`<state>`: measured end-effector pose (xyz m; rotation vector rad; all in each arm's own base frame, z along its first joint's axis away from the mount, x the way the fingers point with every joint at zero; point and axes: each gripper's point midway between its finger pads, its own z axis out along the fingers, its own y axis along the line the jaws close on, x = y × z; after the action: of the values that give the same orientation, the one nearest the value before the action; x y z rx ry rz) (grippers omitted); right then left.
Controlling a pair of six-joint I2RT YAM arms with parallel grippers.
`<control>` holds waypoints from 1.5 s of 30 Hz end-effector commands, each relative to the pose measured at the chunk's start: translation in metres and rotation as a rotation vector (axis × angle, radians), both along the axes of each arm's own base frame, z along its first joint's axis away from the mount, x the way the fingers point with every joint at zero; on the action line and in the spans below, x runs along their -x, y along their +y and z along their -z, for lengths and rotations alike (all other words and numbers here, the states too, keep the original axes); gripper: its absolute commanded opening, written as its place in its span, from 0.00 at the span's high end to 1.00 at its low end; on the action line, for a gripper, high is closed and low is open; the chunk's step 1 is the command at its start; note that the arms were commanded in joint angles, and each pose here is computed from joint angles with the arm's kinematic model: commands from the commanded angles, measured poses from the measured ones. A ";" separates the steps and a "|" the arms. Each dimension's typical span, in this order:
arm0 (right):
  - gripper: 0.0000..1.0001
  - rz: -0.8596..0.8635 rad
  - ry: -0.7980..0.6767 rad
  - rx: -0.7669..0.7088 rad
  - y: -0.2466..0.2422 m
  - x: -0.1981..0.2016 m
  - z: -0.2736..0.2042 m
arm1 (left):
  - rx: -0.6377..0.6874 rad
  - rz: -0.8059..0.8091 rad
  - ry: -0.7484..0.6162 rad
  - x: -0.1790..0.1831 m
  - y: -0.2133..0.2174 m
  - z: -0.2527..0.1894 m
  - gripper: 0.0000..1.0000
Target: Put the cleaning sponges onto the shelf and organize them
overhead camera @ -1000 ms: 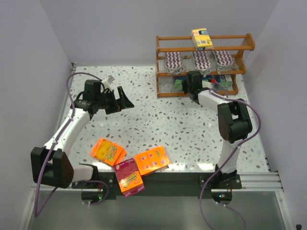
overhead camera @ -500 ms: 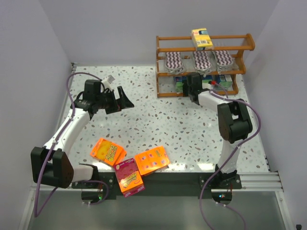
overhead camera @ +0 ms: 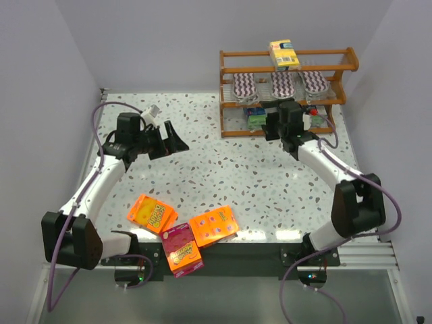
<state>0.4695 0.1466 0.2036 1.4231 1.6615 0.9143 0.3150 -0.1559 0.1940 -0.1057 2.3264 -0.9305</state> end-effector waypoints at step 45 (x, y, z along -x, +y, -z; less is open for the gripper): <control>0.02 -0.681 -0.106 0.860 -0.054 0.204 -0.041 | 0.257 0.146 -0.246 -0.011 -0.034 -0.071 0.00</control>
<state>0.2720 0.0960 0.2435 0.2718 2.1171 0.4846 0.3176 -0.1867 0.2336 0.0013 2.1043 -1.2147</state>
